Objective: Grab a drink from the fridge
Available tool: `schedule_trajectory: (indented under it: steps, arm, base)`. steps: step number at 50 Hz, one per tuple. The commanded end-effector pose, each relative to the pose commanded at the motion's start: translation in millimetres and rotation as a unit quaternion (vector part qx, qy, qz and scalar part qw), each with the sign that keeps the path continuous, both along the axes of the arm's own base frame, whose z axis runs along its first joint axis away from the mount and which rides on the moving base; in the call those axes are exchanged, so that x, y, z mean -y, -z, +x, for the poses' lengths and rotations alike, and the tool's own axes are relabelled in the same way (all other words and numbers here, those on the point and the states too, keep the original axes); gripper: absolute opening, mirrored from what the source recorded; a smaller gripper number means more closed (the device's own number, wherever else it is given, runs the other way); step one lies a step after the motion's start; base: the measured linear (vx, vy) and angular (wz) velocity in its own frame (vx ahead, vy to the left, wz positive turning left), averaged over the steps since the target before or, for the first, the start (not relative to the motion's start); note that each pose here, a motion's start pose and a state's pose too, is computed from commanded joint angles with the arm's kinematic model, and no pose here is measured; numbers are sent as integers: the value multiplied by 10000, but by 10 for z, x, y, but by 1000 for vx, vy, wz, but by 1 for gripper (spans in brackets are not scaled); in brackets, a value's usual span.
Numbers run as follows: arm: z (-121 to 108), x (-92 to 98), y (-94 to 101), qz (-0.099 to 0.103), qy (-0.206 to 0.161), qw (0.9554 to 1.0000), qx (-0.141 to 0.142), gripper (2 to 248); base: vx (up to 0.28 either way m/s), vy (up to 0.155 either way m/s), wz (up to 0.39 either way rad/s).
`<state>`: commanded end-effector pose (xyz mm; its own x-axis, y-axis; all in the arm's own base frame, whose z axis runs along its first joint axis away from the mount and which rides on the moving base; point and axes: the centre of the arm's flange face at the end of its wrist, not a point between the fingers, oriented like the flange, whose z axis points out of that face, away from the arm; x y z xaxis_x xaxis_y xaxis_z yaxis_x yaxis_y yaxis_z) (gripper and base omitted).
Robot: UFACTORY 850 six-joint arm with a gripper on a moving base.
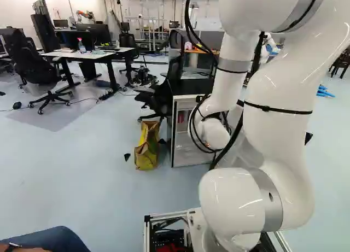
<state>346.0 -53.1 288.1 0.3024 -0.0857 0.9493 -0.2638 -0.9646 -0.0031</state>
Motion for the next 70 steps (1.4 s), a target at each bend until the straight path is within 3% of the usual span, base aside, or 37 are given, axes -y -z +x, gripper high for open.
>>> schedule_trajectory:
  steps: [35,70]
  arm:
    - [53,-7,-266,50,-17,9999,90,93]
    - [271,-11,-510,124,-58,9999,99,93]
  base:
    - [0,0,0]
    - [0,0,0]
